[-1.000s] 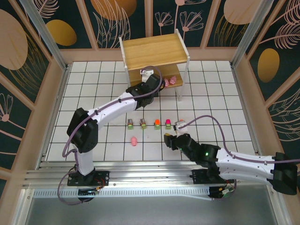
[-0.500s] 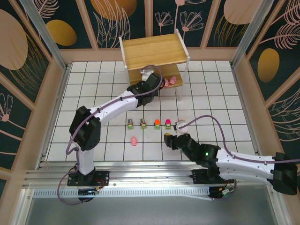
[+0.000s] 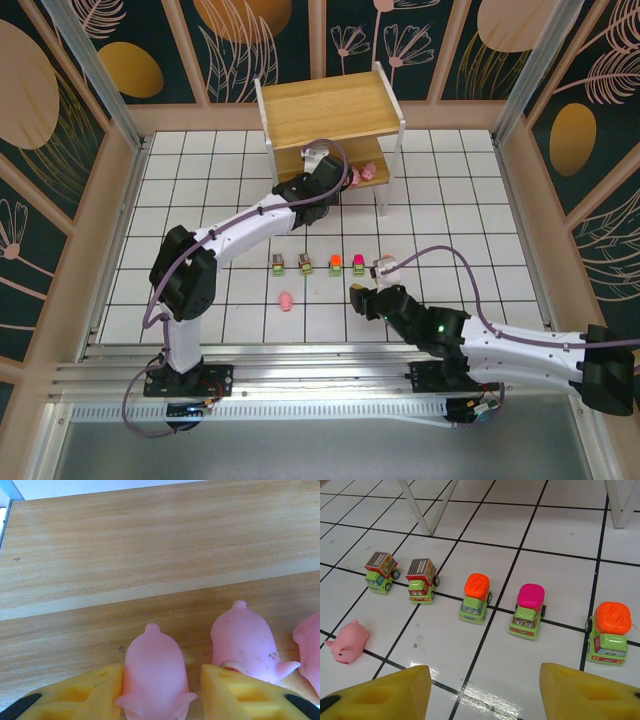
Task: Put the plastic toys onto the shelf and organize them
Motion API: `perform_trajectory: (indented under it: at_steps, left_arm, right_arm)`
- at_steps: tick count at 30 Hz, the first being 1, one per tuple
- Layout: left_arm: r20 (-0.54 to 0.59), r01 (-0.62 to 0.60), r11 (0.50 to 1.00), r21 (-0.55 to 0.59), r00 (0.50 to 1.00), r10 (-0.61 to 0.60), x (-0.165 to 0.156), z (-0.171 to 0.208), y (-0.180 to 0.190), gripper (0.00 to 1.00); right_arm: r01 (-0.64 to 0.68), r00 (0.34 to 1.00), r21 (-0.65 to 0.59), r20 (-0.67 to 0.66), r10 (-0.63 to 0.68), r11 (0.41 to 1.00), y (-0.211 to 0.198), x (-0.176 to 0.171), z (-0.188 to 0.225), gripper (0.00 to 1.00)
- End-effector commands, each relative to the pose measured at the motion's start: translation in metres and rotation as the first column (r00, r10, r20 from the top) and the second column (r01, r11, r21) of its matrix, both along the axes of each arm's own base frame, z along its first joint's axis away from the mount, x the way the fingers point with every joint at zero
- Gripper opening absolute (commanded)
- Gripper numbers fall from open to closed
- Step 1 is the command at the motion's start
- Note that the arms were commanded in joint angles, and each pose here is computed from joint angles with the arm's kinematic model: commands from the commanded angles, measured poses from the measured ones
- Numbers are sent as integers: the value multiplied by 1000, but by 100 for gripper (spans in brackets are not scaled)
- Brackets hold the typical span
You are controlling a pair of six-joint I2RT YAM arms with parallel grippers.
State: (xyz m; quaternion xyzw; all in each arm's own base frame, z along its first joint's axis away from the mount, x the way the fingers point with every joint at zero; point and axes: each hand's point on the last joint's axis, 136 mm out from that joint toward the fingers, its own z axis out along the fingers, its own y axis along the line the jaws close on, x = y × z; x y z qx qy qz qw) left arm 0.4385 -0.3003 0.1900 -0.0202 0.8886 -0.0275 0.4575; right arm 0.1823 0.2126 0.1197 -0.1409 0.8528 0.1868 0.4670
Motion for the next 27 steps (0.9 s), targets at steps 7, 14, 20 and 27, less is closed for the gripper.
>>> perform_trajectory:
  at_steps: [7,14,20,27]
  left_arm:
    - [53,2,999,-44,999,1,-2,18,5,45]
    - [59,3,999,-54,998,0,-16,20,6,45]
    - [63,26,998,-60,998,-22,-29,23,-1,46]
    - [58,41,997,-72,998,-37,-50,24,3,46]
  right_arm:
    - [-2,1000,-17,17,2,1000,2,1,-1,60]
    - [0,1000,-17,18,0,1000,2,1,-1,60]
    - [0,1000,-21,16,0,1000,2,1,-2,60]
    - [6,1000,-25,17,-6,1000,1,2,-2,61]
